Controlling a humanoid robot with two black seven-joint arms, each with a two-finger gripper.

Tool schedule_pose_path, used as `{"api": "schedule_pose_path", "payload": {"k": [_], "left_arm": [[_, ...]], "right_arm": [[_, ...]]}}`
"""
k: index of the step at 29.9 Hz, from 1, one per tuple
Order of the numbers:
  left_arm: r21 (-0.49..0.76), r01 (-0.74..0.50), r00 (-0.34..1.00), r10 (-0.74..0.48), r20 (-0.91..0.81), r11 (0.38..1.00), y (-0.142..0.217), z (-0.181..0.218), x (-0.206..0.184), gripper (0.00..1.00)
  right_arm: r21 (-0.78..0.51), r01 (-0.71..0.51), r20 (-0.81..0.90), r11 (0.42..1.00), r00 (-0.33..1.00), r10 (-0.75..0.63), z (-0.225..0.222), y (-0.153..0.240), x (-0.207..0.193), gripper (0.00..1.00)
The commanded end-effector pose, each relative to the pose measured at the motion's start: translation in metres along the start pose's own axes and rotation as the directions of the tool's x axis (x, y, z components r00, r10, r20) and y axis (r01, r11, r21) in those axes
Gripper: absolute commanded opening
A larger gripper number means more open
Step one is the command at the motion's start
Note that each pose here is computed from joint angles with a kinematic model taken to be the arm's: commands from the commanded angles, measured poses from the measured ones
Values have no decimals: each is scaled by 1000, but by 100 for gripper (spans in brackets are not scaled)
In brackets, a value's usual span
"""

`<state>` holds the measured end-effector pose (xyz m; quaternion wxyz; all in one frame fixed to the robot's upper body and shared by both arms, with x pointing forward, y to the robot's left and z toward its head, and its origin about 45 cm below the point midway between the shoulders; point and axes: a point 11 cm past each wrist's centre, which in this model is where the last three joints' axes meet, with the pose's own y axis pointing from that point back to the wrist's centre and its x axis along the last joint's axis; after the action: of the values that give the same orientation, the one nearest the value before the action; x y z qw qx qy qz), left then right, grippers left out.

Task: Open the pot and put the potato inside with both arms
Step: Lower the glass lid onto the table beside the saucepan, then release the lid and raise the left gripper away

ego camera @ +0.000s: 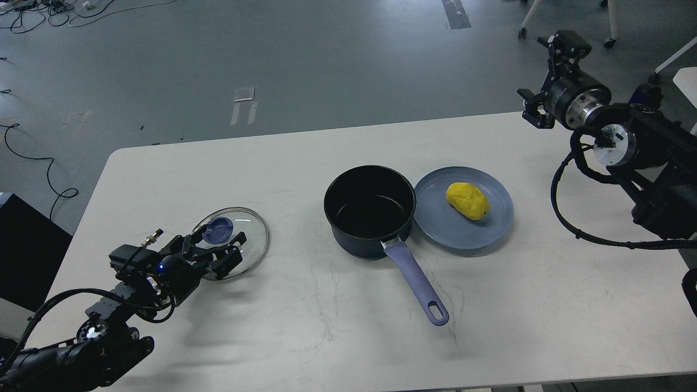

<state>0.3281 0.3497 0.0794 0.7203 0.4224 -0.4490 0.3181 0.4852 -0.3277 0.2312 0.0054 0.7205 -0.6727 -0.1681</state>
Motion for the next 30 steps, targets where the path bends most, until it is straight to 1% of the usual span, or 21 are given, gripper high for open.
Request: {"api": "schedule_pose_path", "payload": {"k": [1, 6, 9, 13, 24, 27, 30], "left_arm": [[-23, -18, 1000, 17, -21, 1000, 0, 7, 7, 100], [-69, -51, 998, 48, -42, 996, 8, 15, 28, 100], [-90, -102, 995, 101, -13, 991, -1, 15, 61, 100], [-89, -122, 992, 123, 11, 989, -4, 12, 76, 100], [-84, -133, 991, 134, 16, 988, -4, 9, 82, 100], [-75, -169, 985, 172, 27, 983, -5, 4, 103, 99], [-54, -254, 967, 252, -33, 966, -13, 4, 133, 99]], "right_arm": [[0, -1, 0, 1000, 1000, 1, 0, 0, 0, 100], [0, -1, 0, 1000, 1000, 1, 1, 0, 0, 100], [0, -1, 0, 1000, 1000, 1, 1, 0, 0, 100], [1, 2, 0, 1000, 1000, -2, 1, 0, 0, 100], [-1, 1, 1, 1000, 1000, -1, 1, 0, 1, 100], [-1, 4, 1, 1000, 1000, -4, 1, 0, 0, 100], [0, 13, 1, 1000, 1000, -13, 1, 0, -2, 100]]}}
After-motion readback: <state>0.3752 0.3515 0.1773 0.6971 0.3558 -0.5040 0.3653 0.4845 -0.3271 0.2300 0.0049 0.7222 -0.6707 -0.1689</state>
